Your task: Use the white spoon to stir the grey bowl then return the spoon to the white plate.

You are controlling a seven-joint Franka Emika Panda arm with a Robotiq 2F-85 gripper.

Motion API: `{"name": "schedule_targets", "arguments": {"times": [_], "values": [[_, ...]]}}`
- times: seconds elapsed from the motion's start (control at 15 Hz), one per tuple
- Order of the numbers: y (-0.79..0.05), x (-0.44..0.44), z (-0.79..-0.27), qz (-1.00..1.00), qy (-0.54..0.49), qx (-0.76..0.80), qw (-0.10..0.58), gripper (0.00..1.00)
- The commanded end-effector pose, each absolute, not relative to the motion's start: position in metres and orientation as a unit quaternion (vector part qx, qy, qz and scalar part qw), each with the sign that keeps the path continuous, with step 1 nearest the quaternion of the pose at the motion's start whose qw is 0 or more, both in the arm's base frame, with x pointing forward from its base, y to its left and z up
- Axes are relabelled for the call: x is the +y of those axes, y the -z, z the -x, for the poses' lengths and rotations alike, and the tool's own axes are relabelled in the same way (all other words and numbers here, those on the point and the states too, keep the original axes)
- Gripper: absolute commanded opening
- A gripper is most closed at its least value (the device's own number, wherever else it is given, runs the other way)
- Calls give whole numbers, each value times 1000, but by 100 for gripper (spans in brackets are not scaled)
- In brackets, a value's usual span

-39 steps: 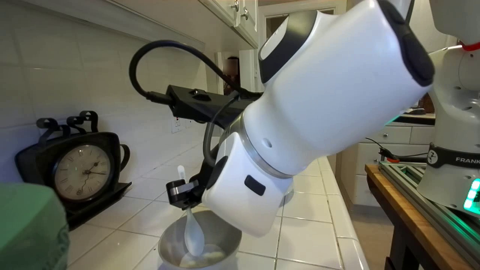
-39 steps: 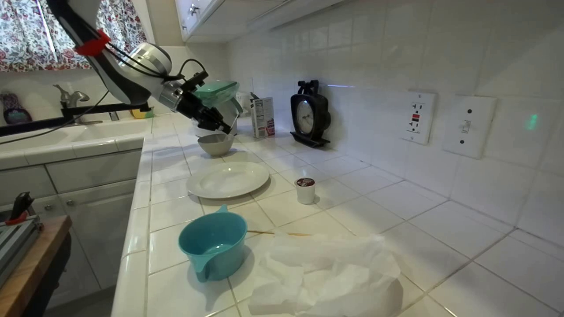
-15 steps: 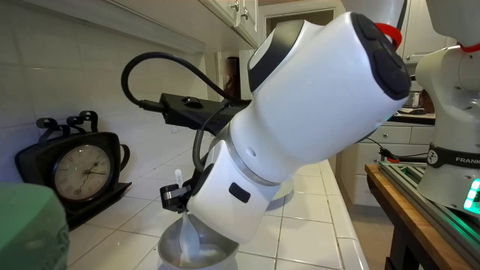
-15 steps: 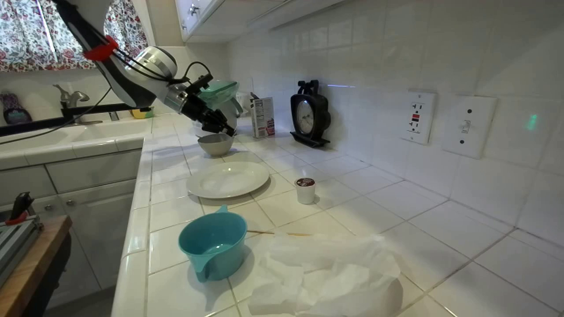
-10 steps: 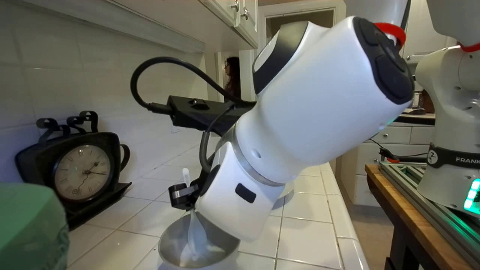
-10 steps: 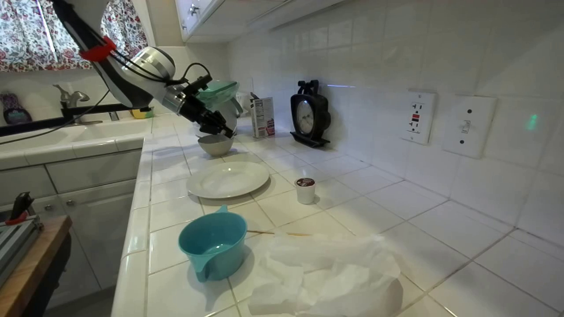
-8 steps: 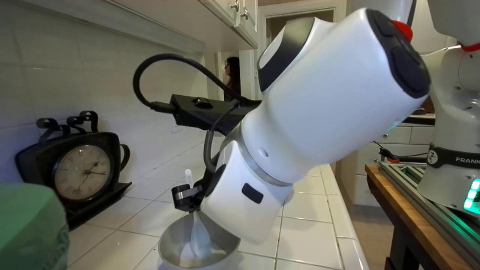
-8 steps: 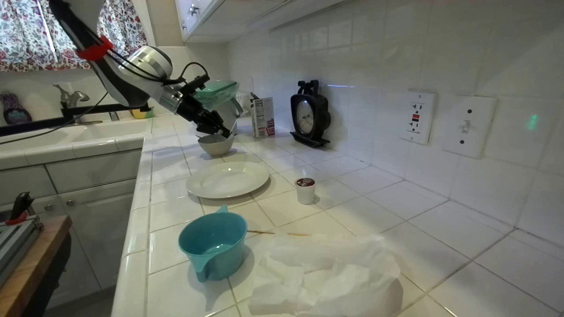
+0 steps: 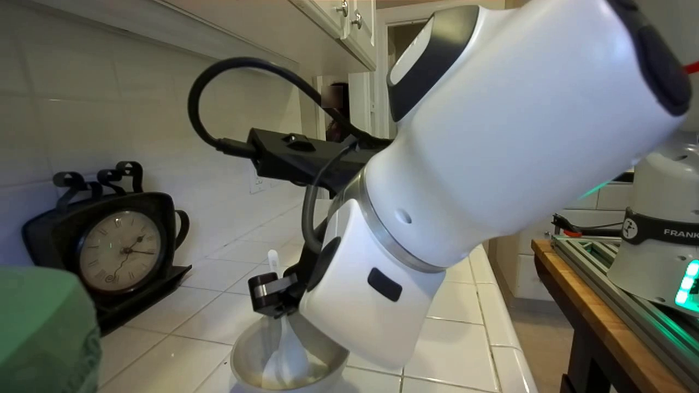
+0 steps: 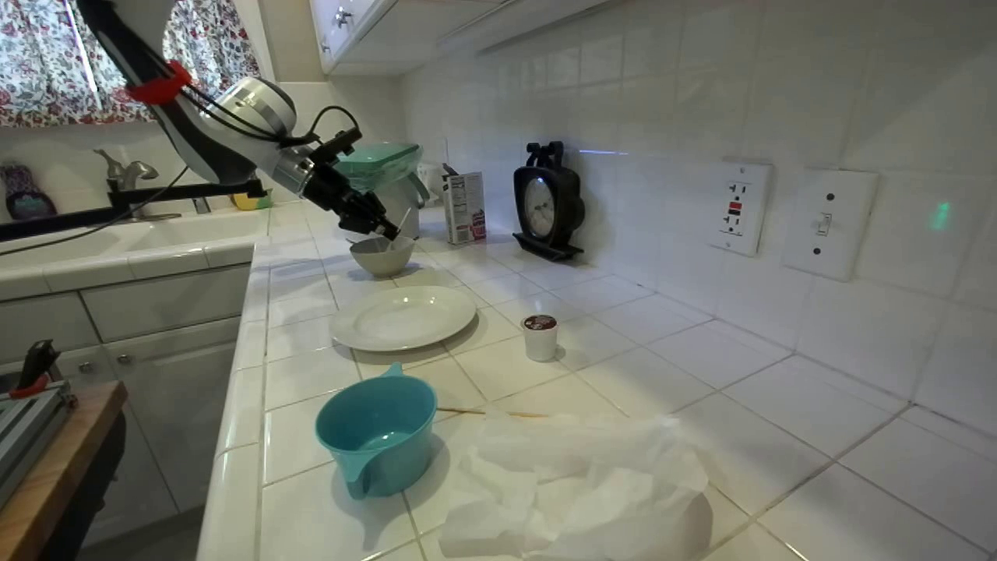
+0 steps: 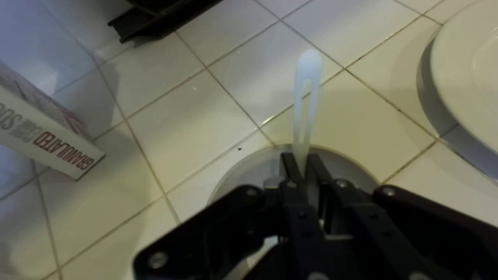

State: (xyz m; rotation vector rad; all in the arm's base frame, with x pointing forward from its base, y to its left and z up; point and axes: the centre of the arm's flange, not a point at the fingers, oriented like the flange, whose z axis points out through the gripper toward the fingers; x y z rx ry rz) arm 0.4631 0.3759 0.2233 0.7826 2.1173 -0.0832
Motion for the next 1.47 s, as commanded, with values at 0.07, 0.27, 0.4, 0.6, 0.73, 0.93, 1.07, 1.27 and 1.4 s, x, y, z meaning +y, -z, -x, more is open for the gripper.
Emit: {"name": "schedule_targets", "arguments": {"times": [0.07, 0.27, 0.4, 0.6, 0.73, 0.93, 1.07, 1.27, 1.4], "values": [[-220, 387, -479, -317, 31, 842, 434, 3], [-219, 377, -492, -328, 40, 835, 440, 3], [-218, 366, -495, -333, 52, 830, 445, 3], [-220, 357, -488, -334, 67, 828, 445, 3], [-223, 357, -479, -332, 69, 831, 442, 3], [-228, 369, -467, -330, 61, 836, 434, 3], [-232, 378, -461, -327, 54, 839, 431, 3], [-231, 389, -461, -321, 46, 840, 434, 3], [-227, 392, -467, -322, 42, 839, 437, 3]]}}
